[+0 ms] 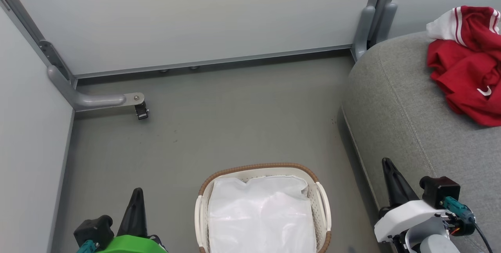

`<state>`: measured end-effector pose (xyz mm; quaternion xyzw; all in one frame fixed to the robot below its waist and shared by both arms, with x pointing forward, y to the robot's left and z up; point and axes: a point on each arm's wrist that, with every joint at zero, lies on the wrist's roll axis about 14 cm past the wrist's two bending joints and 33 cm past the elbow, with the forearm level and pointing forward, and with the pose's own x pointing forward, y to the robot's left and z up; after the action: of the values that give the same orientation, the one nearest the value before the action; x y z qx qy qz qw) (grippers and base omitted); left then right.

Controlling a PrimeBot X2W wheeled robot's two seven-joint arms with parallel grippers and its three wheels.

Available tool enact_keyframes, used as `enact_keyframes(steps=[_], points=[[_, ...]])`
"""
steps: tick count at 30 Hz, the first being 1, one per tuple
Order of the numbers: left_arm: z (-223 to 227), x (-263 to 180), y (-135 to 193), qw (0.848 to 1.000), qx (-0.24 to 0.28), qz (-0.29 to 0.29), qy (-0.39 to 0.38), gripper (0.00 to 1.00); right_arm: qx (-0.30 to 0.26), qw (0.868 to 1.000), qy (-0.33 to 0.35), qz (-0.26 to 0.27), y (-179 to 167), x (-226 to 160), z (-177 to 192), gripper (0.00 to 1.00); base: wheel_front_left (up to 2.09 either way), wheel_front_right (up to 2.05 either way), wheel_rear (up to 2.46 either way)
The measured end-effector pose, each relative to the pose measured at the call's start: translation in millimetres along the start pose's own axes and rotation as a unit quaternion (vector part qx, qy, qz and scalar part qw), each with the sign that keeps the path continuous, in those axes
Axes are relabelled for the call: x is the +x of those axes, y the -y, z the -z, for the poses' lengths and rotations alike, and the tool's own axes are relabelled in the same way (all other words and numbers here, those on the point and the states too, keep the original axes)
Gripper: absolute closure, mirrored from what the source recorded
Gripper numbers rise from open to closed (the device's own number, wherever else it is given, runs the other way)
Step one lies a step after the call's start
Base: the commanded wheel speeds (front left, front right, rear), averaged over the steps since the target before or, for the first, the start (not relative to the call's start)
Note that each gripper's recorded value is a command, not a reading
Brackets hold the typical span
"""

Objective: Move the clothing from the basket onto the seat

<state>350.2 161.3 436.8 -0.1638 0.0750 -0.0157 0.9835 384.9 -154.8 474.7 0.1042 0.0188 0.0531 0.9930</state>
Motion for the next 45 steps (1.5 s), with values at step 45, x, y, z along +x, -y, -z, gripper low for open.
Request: enact_keyframes(steps=[45], points=[[-26.9,12.2,-19.8,0.949,-0.312,-0.038,0.016,1.0,0.34,0.938,0.006,0.063,28.3,-1.6,-9.5,1.0,0.0,0.0,0.0]])
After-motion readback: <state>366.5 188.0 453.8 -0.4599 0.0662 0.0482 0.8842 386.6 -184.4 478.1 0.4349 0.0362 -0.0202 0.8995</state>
